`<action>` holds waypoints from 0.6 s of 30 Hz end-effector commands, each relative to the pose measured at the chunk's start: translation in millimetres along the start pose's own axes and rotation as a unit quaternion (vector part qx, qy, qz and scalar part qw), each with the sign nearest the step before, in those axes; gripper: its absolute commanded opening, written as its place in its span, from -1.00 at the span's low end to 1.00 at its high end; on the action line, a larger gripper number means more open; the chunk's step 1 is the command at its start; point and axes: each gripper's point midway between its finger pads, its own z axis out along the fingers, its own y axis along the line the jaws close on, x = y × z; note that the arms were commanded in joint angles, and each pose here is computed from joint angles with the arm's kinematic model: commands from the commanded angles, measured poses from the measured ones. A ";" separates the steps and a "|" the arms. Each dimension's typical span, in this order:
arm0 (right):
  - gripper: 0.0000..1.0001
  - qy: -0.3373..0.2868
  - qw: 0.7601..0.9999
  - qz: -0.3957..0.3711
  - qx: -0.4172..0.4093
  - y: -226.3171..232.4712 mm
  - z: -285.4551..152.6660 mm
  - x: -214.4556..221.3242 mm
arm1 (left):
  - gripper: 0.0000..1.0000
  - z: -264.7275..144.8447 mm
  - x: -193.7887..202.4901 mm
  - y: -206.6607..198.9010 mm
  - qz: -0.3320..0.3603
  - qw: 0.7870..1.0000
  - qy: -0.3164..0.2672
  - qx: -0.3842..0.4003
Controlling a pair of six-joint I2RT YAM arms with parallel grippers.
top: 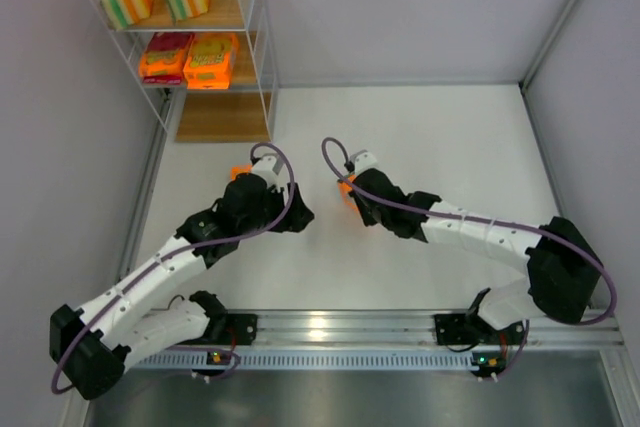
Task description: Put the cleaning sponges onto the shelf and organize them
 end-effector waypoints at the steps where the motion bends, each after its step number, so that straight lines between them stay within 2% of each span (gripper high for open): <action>1: -1.00 0.015 0.998 -0.063 -0.014 9.8 -15.5 8.5 | 0.47 3.3 -3.5 15.1 -0.027 0.998 -0.030 -0.048; 4: -1.00 0.043 0.993 -0.106 -0.034 18.2 -23.5 15.1 | 0.51 -2.1 -7.1 23.5 -0.037 0.996 -0.052 -0.069; 7: -1.00 0.061 0.989 -0.118 -0.065 27.4 -30.8 17.3 | 0.55 -2.2 -2.8 35.0 -0.047 0.993 -0.052 -0.096; 8: -0.92 0.069 0.986 -0.117 -0.095 37.2 -34.2 21.2 | 0.56 -0.9 -1.0 36.3 -0.049 0.993 -0.049 -0.099; 11: -0.48 0.070 0.981 -0.096 -0.155 56.7 -42.2 26.0 | 0.57 1.5 3.0 39.9 -0.056 0.992 -0.046 -0.106; 12: -0.20 0.063 0.977 -0.067 -0.195 72.8 -48.7 21.5 | 0.59 1.9 3.8 41.0 -0.057 0.991 -0.045 -0.109; 14: 0.06 0.071 0.971 -0.030 -0.227 87.1 -54.9 24.1 | 0.60 1.9 3.8 42.5 -0.062 0.991 -0.047 -0.113; 15: 0.28 0.073 0.970 -0.018 -0.229 89.4 -56.8 23.9 | 0.60 1.5 3.4 42.4 -0.065 0.990 -0.049 -0.113; 18: 0.46 0.070 0.973 0.000 -0.220 87.4 -68.2 13.2 | 0.61 0.9 5.8 41.2 -0.076 0.990 -0.048 -0.108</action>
